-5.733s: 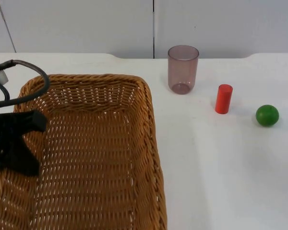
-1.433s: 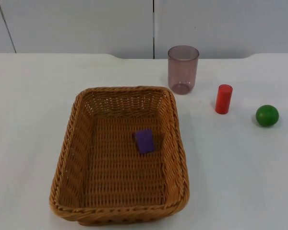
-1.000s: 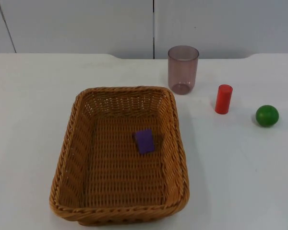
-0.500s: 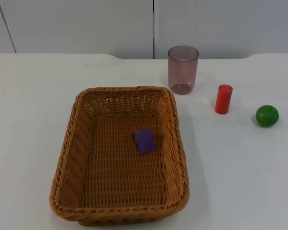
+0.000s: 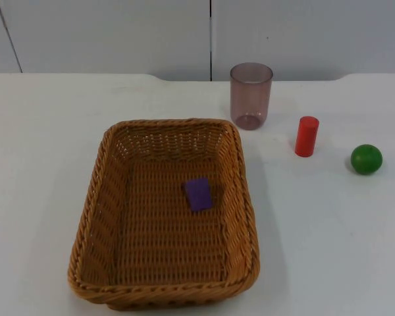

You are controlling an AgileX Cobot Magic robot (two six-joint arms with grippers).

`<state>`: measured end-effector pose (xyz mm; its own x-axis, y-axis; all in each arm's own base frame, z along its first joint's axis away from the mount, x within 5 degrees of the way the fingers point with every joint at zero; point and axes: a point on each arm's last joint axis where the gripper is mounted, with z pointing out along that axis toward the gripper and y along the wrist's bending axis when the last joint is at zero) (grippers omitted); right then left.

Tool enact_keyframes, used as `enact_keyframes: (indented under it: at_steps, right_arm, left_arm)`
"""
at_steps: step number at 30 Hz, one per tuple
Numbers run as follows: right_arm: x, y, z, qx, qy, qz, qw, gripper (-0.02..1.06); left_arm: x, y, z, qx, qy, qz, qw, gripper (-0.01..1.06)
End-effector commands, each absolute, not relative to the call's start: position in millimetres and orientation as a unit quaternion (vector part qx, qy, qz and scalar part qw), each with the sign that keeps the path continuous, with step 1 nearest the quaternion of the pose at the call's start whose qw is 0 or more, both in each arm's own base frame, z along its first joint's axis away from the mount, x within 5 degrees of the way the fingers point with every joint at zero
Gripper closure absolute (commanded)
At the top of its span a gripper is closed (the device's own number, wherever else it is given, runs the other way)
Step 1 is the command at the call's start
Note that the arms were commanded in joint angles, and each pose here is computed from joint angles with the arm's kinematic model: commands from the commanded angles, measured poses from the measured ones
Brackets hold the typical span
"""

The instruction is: Pick up the basket with the left hand and place the triangular block into the basket with the right hand.

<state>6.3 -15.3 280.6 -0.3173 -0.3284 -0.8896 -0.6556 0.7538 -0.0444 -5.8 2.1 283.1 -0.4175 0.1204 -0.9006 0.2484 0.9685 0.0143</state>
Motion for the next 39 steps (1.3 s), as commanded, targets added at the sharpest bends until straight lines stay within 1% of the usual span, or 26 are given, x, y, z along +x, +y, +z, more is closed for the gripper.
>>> enact_keyframes:
  at_steps: [1,7,10,31,32,33,34,35,39]
  right_arm:
    - [3.4,-13.0,280.3,-0.327,0.787,0.18,0.49,0.15]
    - [1.6,-11.3,280.0,-0.331,0.787,0.192,0.484,0.15]
    - [-0.7,-9.2,279.8,-0.349,0.78,0.199,0.48,0.15]
    - [-0.5,-9.2,280.0,-0.348,0.779,0.199,0.481,0.15]
    - [-0.5,-9.2,280.0,-0.349,0.779,0.199,0.481,0.14]
    - [-0.5,-9.2,280.0,-0.349,0.779,0.199,0.481,0.1]
    - [-0.5,-9.2,280.0,-0.349,0.779,0.199,0.481,0.1]
    - [-0.5,-9.2,280.0,-0.349,0.779,0.199,0.481,0.0]
    - [-0.5,-9.2,280.0,-0.349,0.779,0.199,0.481,-0.01]
  left_arm:
    - [-5.2,3.2,279.8,0.108,0.843,-0.056,0.523,0.0]
    - [-5.1,1.3,275.6,0.11,0.85,-0.066,0.511,0.0]
    - [-4.9,0.3,274.6,0.11,0.851,-0.072,0.508,0.0]
    - [-5.0,-0.3,274.6,0.118,0.85,-0.071,0.509,0.0]
    - [-5.0,-0.3,274.6,0.118,0.85,-0.071,0.509,0.0]
    - [-5.0,-0.3,274.6,0.118,0.85,-0.071,0.509,0.0]
    - [-5.0,-0.3,274.6,0.118,0.85,-0.071,0.509,0.0]
    - [-5.0,-0.3,274.6,0.118,0.85,-0.071,0.509,0.0]
    - [-5.1,-0.4,274.6,0.117,0.85,-0.072,0.508,0.0]
